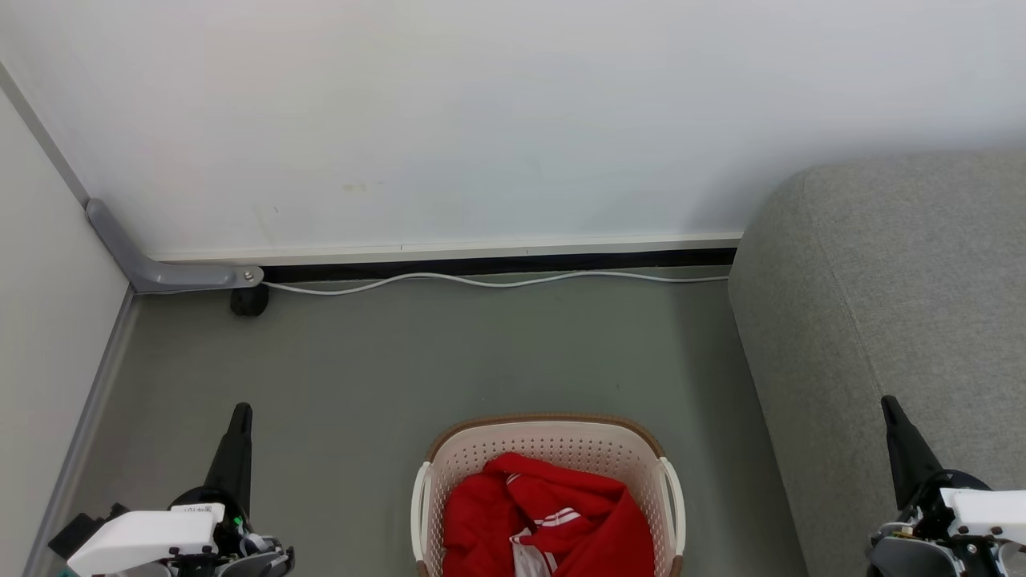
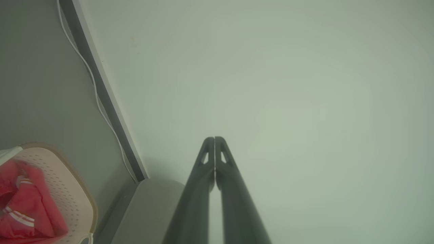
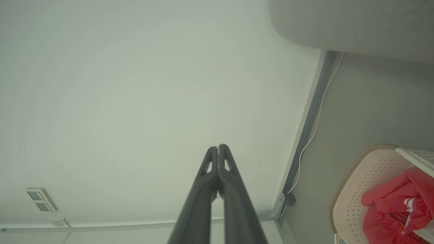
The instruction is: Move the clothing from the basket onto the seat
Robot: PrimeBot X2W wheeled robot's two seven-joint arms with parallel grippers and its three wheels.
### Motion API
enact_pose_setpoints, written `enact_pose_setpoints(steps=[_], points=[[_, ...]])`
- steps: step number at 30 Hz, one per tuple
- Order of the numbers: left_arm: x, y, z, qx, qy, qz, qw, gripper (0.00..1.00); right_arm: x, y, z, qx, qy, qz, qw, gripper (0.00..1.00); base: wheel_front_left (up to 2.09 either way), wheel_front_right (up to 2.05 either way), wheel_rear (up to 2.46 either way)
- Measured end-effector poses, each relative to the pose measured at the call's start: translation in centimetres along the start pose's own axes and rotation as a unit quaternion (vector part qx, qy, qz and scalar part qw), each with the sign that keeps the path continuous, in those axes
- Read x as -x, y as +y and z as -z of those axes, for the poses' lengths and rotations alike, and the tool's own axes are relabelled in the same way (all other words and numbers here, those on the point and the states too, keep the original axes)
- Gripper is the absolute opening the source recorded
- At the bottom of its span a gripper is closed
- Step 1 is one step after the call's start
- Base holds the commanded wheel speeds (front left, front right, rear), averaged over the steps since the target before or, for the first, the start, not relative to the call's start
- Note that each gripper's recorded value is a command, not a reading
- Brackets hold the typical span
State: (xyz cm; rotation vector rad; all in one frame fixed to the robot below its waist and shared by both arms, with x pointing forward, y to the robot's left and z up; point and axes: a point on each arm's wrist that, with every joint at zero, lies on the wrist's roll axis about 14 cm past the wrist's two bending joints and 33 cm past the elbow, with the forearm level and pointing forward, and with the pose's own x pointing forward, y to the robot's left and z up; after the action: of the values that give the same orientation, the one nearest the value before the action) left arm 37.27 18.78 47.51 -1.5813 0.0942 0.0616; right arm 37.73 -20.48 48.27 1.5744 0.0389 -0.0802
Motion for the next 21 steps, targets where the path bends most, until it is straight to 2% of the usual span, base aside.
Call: enact_pose_setpoints(steps=[21], points=[[0.00,0.00,0.00,0.000,0.000,0.000,1.000,0.00,0.00,0.00,0.00,0.000,0.000,0.000,1.000,0.00,0.00,0.00,0.00]])
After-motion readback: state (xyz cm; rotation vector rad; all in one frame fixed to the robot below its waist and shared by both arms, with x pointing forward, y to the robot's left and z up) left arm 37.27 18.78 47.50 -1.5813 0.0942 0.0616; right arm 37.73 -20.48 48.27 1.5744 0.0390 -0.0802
